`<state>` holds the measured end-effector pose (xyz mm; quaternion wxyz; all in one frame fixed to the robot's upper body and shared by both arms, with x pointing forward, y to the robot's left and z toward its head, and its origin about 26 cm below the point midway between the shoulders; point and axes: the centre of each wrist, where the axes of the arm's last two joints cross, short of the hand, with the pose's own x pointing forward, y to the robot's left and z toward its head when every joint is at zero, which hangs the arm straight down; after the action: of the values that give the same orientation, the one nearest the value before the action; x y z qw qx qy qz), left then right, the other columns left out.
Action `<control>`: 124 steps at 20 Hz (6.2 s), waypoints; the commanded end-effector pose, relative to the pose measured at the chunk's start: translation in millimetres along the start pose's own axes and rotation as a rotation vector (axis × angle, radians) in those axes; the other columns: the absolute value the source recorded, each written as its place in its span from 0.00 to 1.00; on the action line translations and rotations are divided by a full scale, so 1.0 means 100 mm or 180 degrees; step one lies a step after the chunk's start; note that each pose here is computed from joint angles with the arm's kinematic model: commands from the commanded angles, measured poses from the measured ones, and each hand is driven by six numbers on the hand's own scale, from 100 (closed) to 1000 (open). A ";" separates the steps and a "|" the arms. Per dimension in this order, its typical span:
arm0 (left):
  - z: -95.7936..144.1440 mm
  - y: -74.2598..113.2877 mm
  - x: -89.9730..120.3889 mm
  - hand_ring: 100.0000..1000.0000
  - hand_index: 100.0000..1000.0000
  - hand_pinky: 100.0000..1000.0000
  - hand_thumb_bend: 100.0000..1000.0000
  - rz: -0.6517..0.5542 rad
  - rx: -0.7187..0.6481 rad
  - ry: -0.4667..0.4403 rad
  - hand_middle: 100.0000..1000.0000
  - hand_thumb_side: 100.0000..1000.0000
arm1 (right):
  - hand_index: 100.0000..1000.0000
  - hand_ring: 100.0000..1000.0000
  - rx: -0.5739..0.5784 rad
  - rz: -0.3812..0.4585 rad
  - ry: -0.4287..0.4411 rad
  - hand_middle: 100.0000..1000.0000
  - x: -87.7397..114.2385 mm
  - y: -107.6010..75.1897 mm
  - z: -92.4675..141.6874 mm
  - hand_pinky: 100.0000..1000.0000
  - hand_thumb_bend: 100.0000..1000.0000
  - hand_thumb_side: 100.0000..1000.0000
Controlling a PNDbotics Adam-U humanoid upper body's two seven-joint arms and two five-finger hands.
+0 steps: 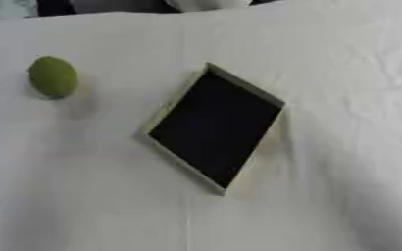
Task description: Pick up objects on the table and place them in the box.
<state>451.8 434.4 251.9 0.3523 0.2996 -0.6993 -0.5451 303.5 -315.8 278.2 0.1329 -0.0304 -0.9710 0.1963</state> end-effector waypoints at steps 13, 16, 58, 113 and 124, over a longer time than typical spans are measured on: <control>-0.15 0.14 0.16 0.91 0.90 0.93 0.29 -0.0405 -0.1427 -0.0861 0.84 0.40 | 0.83 0.78 0.0118 0.0034 -0.0088 0.56 0.07 -0.03 -0.07 0.67 0.00 0.49; -0.18 0.12 0.16 0.92 0.90 0.94 0.35 -0.0446 -0.1513 -0.0809 0.84 0.37 | 0.83 0.78 0.0117 0.0024 -0.0093 0.56 0.07 -0.03 -0.07 0.67 0.00 0.49; -0.42 0.11 0.40 0.50 0.67 0.52 0.66 -0.1729 0.0860 -0.0718 0.45 0.00 | 0.83 0.78 0.0126 -0.0033 -0.0108 0.56 0.07 0.00 -0.09 0.68 0.00 0.49; -0.93 0.24 1.13 0.42 0.54 0.37 0.55 -0.2073 0.0731 -0.1205 0.34 0.00 | 0.83 0.78 0.0034 -0.0001 -0.0111 0.56 0.07 -0.03 -0.09 0.68 0.00 0.49; -1.27 0.06 2.03 0.40 0.53 0.33 0.31 -0.1661 0.0949 -0.2467 0.32 0.00 | 0.83 0.78 -0.0025 0.0036 -0.0093 0.56 0.07 -0.04 -0.08 0.68 0.00 0.49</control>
<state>446.2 208.5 298.9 -0.1087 0.2919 -0.7466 -0.5879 303.8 -315.3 279.9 0.1342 -0.0263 -0.9727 0.1876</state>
